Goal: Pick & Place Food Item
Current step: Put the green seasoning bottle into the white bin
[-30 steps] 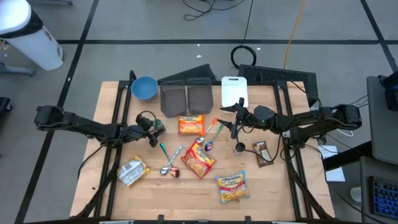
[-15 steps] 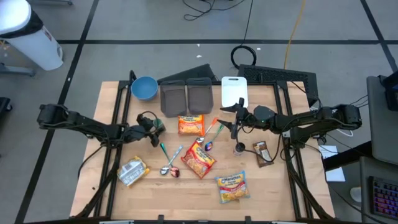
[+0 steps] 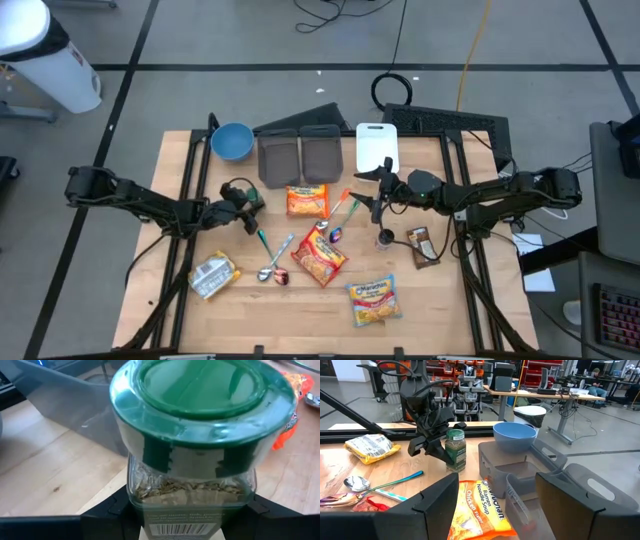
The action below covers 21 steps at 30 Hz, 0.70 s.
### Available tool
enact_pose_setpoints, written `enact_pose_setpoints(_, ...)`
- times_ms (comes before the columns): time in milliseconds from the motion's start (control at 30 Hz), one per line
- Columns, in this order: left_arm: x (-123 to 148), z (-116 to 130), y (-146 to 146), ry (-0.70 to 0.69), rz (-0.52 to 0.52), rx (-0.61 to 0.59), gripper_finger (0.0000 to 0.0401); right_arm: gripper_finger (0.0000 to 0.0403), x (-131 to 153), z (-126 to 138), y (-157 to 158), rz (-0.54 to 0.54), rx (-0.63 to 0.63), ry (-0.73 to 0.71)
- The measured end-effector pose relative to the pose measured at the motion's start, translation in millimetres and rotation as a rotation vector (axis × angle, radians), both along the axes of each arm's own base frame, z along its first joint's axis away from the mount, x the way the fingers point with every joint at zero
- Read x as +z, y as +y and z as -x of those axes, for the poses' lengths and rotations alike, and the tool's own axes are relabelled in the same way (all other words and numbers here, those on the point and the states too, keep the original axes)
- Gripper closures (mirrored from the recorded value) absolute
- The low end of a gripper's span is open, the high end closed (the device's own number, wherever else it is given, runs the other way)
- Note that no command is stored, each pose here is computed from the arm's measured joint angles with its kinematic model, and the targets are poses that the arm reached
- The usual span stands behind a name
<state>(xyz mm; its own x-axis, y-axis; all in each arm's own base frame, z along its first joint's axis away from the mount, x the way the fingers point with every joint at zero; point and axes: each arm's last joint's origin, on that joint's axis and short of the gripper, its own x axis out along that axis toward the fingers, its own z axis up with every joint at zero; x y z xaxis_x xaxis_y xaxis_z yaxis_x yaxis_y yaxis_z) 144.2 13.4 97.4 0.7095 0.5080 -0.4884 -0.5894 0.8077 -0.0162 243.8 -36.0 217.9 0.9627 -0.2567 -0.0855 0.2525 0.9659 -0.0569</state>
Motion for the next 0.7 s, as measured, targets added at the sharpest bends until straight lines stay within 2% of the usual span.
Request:
enact_pose_setpoints(233, 0, -1, -1, -0.009, 0.026, -0.032, 0.0195, 0.0147, 0, 0, 0, 0.001, 0.001, 0.000)
enact_pose_setpoints(433, 9, -9, -5, -0.096, 0.078, -0.164, 0.0195, 0.0147, 0, 0, 0, 0.018, 0.002, 0.003)
enact_pose_setpoints(533, 17, -15, -6, -0.136, 0.060, -0.215, 0.0195, 0.0147, 4, 0, 0, 0.024, 0.006, -0.034)
enact_pose_setpoints(700, 37, -32, -2, -0.179, 0.022, -0.297, 0.0195, 0.0147, 15, -2, 2, 0.049, 0.083, -0.123)
